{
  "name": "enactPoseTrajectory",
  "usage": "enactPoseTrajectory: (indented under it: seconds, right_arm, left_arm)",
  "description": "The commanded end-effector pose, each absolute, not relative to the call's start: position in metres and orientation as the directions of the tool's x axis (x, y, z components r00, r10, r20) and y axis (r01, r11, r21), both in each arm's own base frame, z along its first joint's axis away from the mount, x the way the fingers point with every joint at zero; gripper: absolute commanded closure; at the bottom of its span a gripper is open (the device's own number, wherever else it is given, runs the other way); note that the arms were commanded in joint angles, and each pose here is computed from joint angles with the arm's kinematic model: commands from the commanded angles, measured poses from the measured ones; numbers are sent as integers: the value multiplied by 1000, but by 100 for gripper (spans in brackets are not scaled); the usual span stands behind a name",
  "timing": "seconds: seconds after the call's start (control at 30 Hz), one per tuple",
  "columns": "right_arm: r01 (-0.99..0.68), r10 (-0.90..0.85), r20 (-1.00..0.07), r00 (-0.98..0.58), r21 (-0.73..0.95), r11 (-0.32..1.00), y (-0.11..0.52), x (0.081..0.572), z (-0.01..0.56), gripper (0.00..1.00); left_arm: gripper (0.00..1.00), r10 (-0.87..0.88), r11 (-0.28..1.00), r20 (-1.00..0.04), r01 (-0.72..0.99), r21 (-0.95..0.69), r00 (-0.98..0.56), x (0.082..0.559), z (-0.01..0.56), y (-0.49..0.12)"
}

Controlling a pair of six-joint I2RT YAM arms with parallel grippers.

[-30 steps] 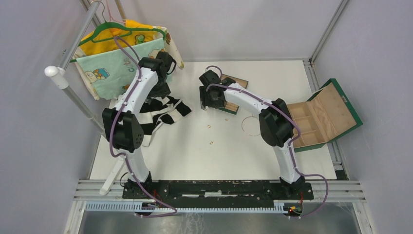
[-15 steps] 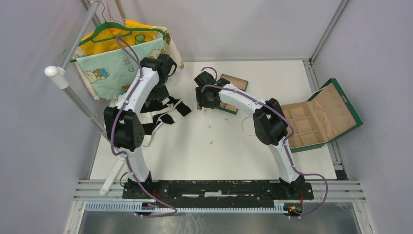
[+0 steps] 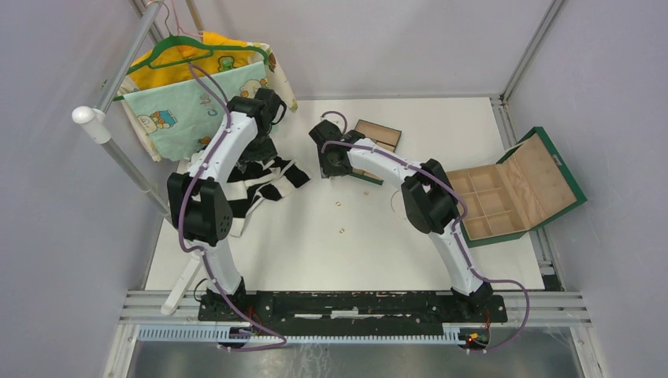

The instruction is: Organize the mixed jewelry

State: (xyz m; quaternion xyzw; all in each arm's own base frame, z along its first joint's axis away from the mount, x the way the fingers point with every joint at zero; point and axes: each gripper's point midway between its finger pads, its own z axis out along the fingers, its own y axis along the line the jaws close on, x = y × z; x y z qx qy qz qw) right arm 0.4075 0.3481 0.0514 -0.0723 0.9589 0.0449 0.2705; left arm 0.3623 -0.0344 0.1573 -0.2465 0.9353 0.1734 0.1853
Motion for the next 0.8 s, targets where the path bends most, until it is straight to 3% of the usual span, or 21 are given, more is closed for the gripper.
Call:
enactPoseTrajectory:
  seconds: [0.0,0.37,0.77]
  right_arm:
    - [-207,-150,-573,-806,34,978,358,418,58,48]
    - [-395,-313,-579,-752,16,919,368,416,48,55]
    - [-438,-370,-546,-751,-6,899,363,412,28,54]
  left_arm:
    - [29,-377,848,-489,-506,159,-787,366,176,-38]
    - [29,-369,867,-470,-479,138,-802,366,167,-45]
    - [29,-363,874,-460,-468,134,-810,364,163,-46]
